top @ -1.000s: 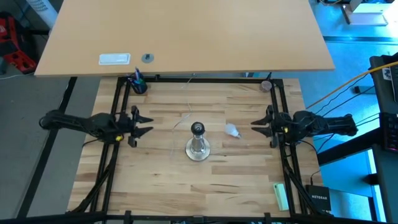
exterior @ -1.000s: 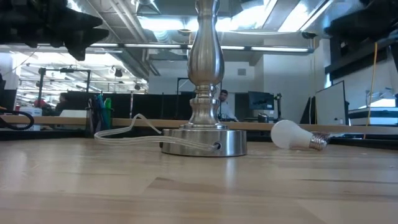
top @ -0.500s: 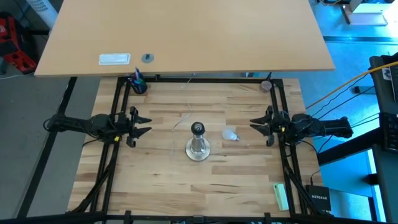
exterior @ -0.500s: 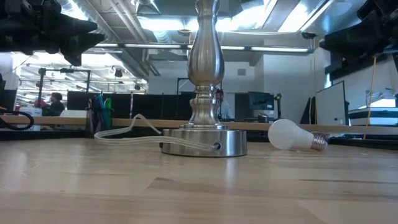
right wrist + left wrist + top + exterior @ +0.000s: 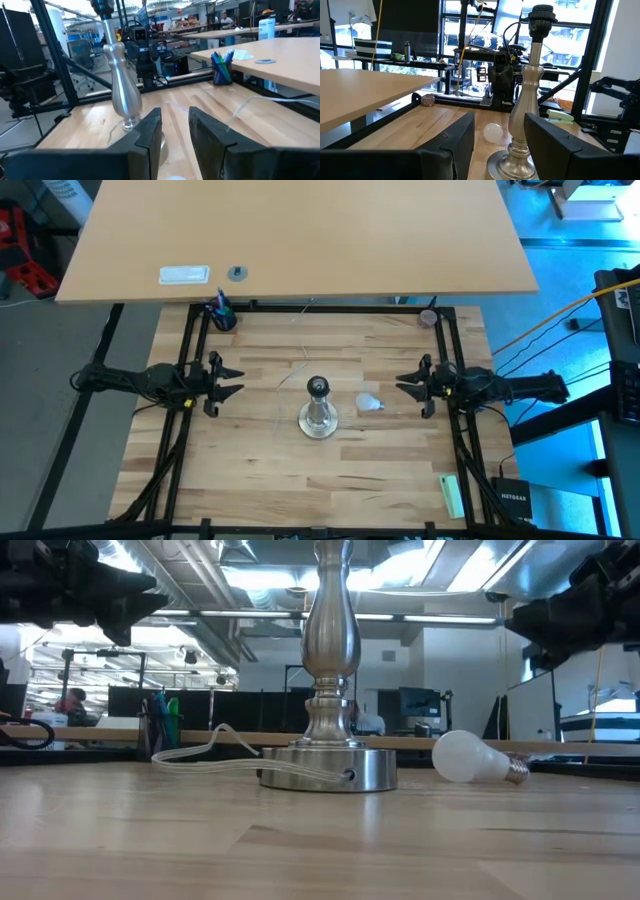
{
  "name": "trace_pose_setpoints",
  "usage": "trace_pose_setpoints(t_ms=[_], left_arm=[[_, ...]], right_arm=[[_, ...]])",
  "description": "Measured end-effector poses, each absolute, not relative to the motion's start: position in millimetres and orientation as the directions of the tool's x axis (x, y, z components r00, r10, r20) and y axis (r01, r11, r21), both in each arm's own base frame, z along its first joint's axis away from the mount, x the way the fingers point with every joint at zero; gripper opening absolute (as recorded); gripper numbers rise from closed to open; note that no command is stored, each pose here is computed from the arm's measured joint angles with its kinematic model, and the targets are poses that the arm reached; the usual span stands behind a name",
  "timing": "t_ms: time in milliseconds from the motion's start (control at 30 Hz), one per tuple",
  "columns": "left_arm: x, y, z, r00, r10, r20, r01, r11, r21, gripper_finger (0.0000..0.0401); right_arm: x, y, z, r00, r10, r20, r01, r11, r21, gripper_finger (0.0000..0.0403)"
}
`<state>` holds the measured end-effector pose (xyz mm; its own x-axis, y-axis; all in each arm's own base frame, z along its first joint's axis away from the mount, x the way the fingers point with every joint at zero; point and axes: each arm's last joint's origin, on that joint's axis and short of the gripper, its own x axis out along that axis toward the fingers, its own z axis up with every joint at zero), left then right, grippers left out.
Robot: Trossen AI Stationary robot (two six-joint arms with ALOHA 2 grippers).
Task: Screw lightbulb
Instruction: Return to Home Position
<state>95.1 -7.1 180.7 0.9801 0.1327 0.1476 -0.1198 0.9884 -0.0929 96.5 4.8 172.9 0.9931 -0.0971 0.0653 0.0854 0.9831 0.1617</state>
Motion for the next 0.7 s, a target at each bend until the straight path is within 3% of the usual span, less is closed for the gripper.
trace_pose_setpoints(t_ms=[433, 500, 633, 700], left_arm=[[95.3, -7.2, 179.4, 0.982, 0.130, 0.136, -0.123, 0.990, -0.063, 0.0162], [95.3, -7.2, 179.5, 0.982, 0.130, 0.137, -0.123, 0.990, -0.062, 0.0162], [95.3, -7.2, 179.6, 0.982, 0.130, 0.138, -0.122, 0.990, -0.065, 0.0162], [95.3, -7.2, 179.4, 0.982, 0.130, 0.136, -0.121, 0.990, -0.072, 0.0162]], right_arm=[[98.3, -0.9, 172.6, 0.987, -0.154, 0.040, 0.145, 0.972, 0.185, 0.0099], [98.4, 0.3, 173.2, 0.993, -0.113, 0.042, 0.104, 0.980, 0.169, 0.0099], [96.7, 6.2, 173.5, 0.992, 0.115, 0.046, -0.118, 0.991, 0.067, 0.0099], [96.1, 4.4, 173.7, 0.992, 0.121, 0.047, -0.124, 0.990, 0.069, 0.0099]])
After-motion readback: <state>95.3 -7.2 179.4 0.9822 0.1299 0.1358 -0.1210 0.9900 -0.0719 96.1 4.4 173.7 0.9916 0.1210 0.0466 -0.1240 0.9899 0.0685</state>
